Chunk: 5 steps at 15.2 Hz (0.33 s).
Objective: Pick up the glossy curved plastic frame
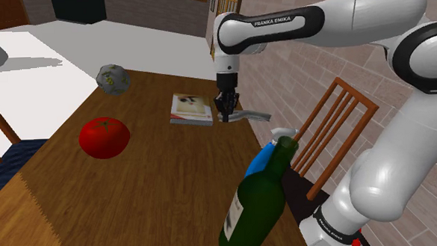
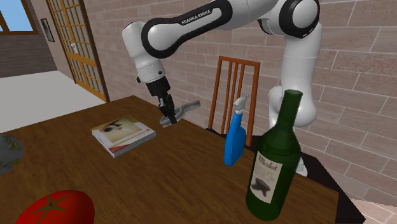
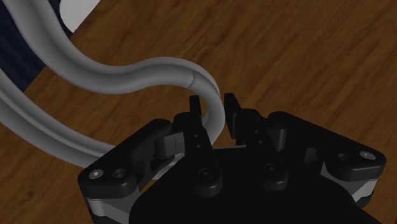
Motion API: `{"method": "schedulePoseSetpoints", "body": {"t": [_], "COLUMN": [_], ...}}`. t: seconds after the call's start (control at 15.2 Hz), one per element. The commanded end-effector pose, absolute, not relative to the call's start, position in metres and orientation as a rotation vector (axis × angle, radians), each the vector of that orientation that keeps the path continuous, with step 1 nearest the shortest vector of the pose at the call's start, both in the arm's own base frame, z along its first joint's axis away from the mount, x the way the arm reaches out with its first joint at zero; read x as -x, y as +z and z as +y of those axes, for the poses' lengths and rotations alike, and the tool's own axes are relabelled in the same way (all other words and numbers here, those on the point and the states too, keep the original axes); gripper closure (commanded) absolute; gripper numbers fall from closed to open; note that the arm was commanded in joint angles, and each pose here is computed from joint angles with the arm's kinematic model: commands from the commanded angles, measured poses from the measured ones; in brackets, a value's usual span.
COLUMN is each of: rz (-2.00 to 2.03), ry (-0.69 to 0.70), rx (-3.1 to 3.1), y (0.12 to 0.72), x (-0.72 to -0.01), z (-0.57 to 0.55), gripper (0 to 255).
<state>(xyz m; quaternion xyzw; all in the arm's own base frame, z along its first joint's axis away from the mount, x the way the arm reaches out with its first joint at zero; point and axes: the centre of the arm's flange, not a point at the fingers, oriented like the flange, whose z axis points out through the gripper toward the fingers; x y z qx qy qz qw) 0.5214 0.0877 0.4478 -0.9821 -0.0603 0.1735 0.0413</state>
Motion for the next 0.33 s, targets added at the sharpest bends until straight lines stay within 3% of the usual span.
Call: {"method": "schedulePoseSetpoints", "body": {"t": [0.0, 0.26], "rz": [-0.185, -0.185], "ry": [0.532, 0.532], "rx": [3.007, 3.007], "y": [0.458, 0.470], "x": [-0.521, -0.521], "z": [0.088, 0.088], "gripper": [255, 255]}}
